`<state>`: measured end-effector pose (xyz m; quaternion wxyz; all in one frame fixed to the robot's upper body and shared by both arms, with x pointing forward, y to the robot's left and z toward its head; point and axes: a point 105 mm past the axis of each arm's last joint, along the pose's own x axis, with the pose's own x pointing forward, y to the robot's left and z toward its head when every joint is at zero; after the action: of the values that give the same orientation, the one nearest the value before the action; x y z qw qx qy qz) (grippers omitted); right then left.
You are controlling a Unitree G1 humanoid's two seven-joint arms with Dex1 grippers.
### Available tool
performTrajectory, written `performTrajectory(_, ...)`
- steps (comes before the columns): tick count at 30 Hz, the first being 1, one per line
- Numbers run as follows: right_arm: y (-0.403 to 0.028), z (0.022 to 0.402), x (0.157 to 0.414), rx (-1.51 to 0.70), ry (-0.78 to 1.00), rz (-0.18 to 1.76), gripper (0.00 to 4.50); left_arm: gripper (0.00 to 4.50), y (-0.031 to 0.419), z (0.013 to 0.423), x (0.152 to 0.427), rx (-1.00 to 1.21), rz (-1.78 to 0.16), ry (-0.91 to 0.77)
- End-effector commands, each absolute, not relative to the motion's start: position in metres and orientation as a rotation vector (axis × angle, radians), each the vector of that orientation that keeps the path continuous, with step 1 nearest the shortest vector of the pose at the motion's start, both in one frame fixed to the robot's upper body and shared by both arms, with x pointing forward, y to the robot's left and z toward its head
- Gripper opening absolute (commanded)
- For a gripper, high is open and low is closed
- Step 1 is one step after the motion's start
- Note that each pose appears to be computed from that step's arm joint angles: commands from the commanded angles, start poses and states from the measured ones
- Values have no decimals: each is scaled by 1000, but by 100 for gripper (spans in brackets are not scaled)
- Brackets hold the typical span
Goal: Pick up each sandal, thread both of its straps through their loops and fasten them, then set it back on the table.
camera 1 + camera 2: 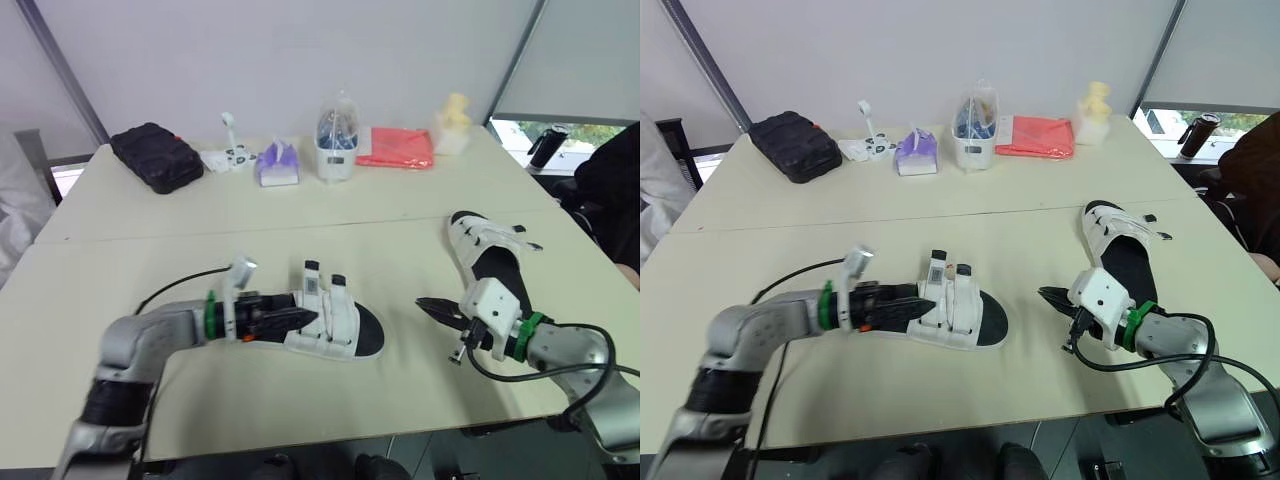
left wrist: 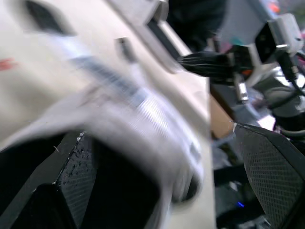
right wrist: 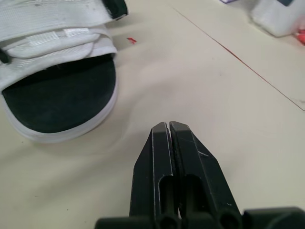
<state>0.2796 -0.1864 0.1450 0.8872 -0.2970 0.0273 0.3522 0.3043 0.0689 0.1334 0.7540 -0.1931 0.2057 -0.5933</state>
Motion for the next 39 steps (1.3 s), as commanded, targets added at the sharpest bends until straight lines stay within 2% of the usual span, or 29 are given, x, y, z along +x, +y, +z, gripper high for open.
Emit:
performTrajectory(1, -181, 156, 279, -637, -4, 705, 0, 396, 62, 128, 317, -402, -1281, 437)
performTrajectory(4, -179, 154, 281, -643, -5, 697, 0, 262, 58, 130, 319, -405, -1295, 429)
performTrajectory(9, -175, 155, 284, -609, -15, 689, 0, 4, 48, 154, 325, -483, -1284, 351)
performTrajectory(11, -177, 158, 287, -565, -29, 658, 0, 4, 45, 176, 349, -588, -1147, 230)
performTrajectory(13, -180, 164, 295, -538, -59, 604, 0, 4, 48, 192, 383, -722, -927, 135)
performTrajectory(15, -180, 171, 305, -492, -96, 566, 0, 4, 56, 196, 414, -830, -683, 60)
performTrajectory(17, -176, 176, 311, -469, -121, 555, 0, 4, 65, 193, 434, -923, -473, 30)
performTrajectory(19, -171, 178, 318, -462, -137, 562, 0, 4, 62, 185, 444, -1038, -286, 26)
performTrajectory(21, -166, 178, 321, -463, -143, 573, 0, 4, 52, 178, 446, -1122, -187, 47)
performTrajectory(26, -157, 174, 323, -477, -140, 603, 0, 4, 29, 161, 440, -1146, -137, 81)
performTrajectory(30, -157, 170, 323, -485, -134, 610, 0, 167, 29, 145, 437, -1123, -154, 132)
performTrajectory(34, -155, 167, 324, -491, -127, 623, 0, 377, 40, 137, 434, -1097, -119, 152)
performTrajectory(35, -155, 166, 324, -494, -127, 626, 0, 441, 42, 139, 432, -1076, -138, 159)
performTrajectory(39, -156, 165, 324, -489, -124, 634, 0, 441, 64, 143, 406, -845, -234, 199)
